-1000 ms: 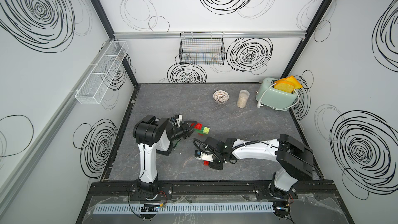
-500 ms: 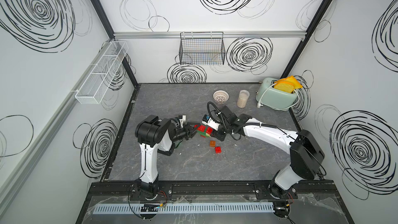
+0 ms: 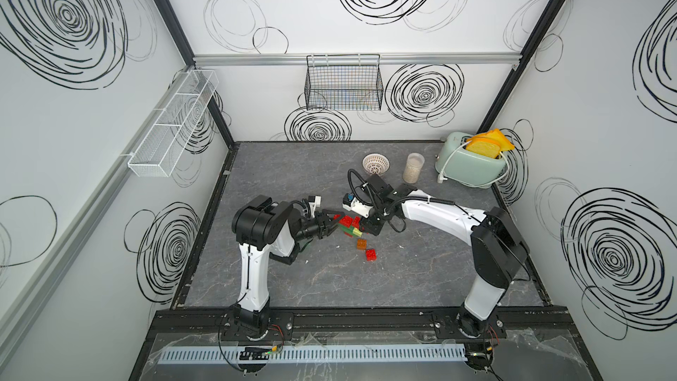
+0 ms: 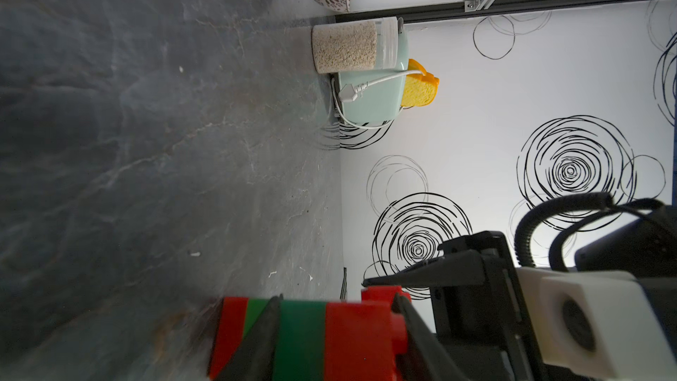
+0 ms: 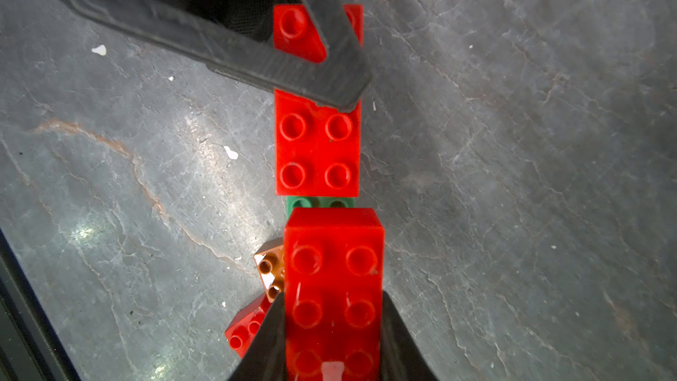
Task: Assemble a heart with lego
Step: Assemble the lego brick with the lego brick.
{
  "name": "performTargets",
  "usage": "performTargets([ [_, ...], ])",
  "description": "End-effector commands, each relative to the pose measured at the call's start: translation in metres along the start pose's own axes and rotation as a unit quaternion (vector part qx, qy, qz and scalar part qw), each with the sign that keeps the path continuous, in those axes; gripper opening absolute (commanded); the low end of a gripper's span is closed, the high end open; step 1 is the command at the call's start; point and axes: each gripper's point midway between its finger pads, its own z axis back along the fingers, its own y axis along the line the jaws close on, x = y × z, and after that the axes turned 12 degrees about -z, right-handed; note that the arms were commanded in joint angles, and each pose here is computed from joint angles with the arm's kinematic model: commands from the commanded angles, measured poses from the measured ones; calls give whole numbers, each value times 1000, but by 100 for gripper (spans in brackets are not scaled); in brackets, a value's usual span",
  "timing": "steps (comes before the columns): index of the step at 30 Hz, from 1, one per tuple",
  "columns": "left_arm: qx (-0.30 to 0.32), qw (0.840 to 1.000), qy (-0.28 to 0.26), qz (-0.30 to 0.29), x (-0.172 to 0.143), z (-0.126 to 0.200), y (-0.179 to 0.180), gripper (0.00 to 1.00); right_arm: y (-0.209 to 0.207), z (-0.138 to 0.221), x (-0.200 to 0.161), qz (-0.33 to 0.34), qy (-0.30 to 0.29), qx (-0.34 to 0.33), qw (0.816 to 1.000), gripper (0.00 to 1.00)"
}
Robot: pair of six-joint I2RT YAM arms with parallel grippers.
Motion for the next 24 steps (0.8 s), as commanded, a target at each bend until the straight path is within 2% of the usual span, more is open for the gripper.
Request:
performTargets([
  [1,-56,995,-5,-78,-1,0,-27,25,3,-4,-7,-1,29,16,999,23],
  [18,-56,995,-6,-80,0,0,-28,24,11,-19,-5,1,56,20,998,24],
  [24,-54,995,-10,-78,1,1,-27,24,15,-29,-15,-7,78,7,997,24],
])
